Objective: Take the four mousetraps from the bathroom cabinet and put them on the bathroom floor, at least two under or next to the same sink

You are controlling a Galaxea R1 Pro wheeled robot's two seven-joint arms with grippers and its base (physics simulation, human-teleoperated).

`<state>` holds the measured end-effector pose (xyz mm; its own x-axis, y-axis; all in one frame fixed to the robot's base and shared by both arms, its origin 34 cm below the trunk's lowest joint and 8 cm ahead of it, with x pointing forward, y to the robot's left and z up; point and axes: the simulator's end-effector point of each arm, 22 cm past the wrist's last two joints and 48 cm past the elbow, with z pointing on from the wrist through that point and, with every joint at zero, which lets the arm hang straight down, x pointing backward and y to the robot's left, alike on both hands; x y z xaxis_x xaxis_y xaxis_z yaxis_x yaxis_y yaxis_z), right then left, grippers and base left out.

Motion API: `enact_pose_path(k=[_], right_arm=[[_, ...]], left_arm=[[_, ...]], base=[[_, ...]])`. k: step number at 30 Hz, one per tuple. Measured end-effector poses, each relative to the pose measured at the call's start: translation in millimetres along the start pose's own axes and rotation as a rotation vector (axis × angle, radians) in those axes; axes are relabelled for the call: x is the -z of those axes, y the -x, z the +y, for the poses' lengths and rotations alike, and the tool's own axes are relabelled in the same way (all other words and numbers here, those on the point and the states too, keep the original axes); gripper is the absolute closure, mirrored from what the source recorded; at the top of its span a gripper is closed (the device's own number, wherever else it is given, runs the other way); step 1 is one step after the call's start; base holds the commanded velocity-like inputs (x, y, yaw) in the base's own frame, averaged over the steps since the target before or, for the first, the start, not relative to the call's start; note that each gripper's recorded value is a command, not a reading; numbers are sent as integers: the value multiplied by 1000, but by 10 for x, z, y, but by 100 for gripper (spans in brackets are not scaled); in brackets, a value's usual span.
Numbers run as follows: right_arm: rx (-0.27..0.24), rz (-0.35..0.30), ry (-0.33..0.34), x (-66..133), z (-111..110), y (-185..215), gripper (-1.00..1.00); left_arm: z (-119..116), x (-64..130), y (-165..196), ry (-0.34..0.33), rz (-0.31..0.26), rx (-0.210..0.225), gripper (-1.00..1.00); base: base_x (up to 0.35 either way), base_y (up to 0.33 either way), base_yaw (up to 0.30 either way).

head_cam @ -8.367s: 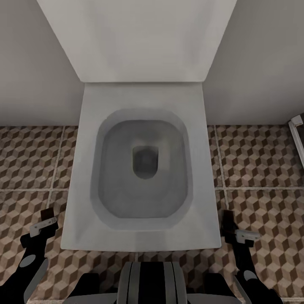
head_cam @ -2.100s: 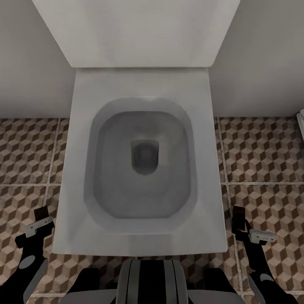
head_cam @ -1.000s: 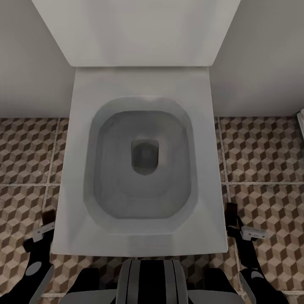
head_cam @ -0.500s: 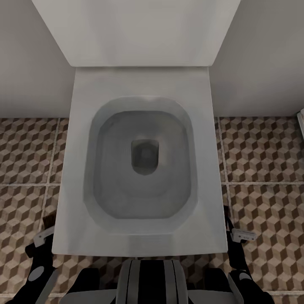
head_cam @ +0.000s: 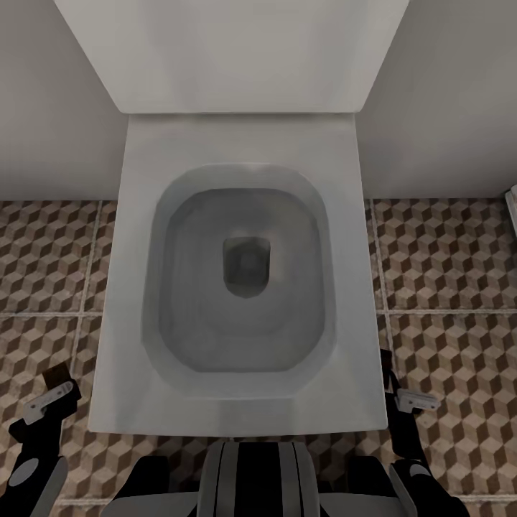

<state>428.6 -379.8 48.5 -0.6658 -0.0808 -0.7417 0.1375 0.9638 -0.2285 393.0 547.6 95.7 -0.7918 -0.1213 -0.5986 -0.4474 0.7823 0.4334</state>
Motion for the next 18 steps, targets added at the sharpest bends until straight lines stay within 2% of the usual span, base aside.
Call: enact_pose_path(k=[14,18], right_arm=[[7,0,-10,-12,-78,3,100],[18,-3,-15,-27,-158,13,100]], left_arm=[[-106,19,-35,-29,7,-10,100],[-249,32,-154,-93,62,-21,100]], base=[[0,0,0],[0,0,0]])
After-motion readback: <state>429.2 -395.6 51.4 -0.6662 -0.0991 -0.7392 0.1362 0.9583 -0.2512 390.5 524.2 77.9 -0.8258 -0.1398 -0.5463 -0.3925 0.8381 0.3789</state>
